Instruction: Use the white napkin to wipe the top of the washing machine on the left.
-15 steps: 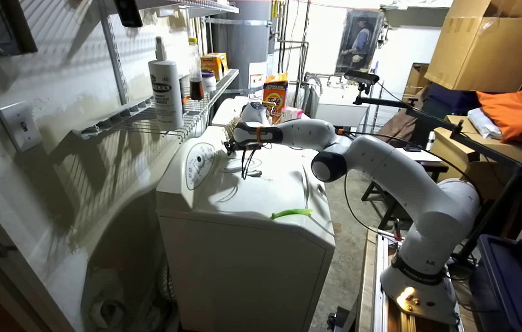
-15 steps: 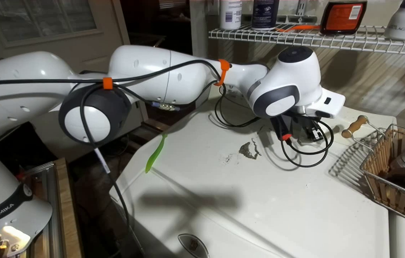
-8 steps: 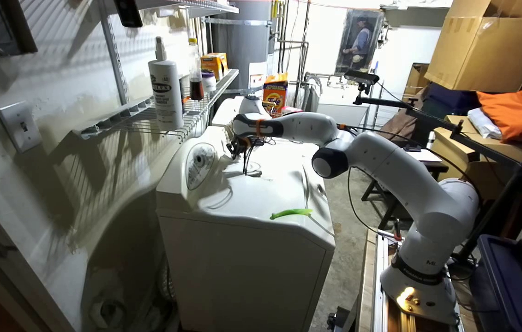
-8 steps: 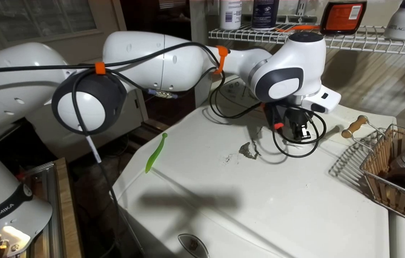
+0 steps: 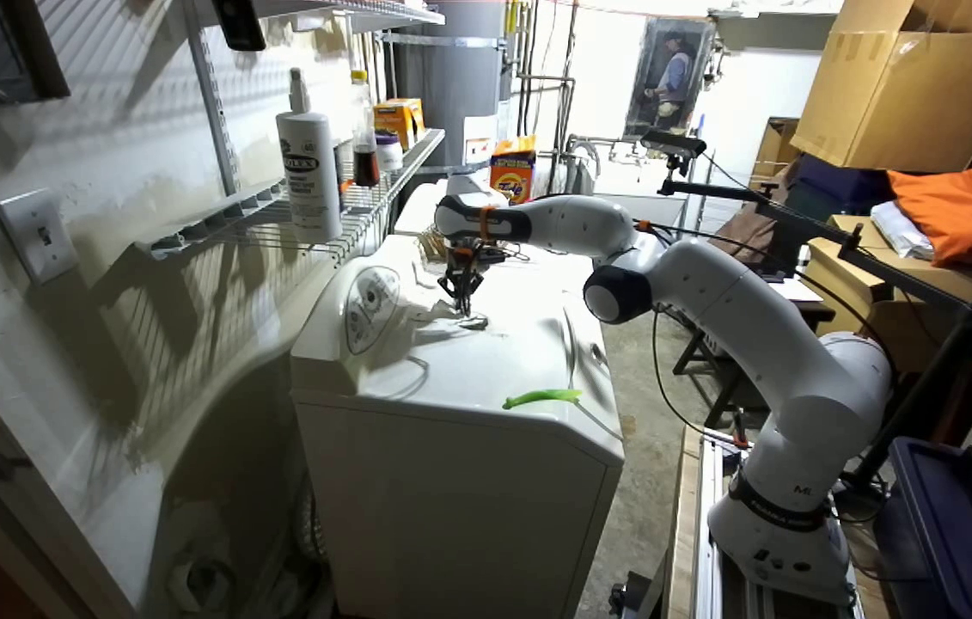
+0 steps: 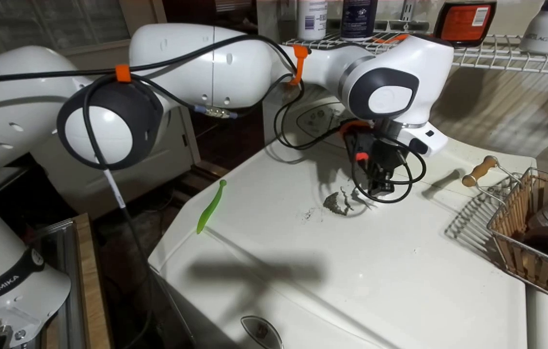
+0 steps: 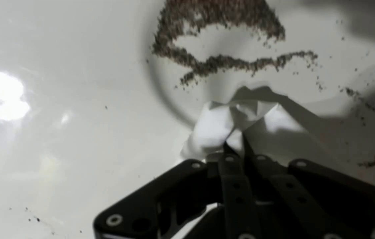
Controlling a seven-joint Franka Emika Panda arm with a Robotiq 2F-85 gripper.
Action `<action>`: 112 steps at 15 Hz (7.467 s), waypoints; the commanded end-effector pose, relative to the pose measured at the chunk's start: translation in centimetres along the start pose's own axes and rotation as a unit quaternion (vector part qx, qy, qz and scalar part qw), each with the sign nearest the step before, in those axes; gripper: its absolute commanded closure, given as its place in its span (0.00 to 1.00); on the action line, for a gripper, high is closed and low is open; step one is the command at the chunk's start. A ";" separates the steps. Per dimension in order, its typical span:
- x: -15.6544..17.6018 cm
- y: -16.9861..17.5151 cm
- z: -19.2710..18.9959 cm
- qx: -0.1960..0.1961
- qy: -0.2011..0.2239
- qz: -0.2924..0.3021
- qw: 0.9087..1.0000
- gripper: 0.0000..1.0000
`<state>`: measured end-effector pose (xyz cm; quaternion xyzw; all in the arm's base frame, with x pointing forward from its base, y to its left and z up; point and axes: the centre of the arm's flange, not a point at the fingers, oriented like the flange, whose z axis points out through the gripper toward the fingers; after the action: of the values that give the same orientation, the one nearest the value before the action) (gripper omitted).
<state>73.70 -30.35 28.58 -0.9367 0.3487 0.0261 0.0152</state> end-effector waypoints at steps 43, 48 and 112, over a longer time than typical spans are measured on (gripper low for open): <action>4.0 -2.7 -1.4 0.119 0.283 -0.195 0.931 0.99; 4.9 -3.5 -2.1 0.144 0.313 -0.213 0.914 0.99; -2.3 3.3 6.2 0.071 -0.144 -0.001 0.987 0.99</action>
<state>71.37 -32.70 27.16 -0.9280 0.3316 0.0671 0.1558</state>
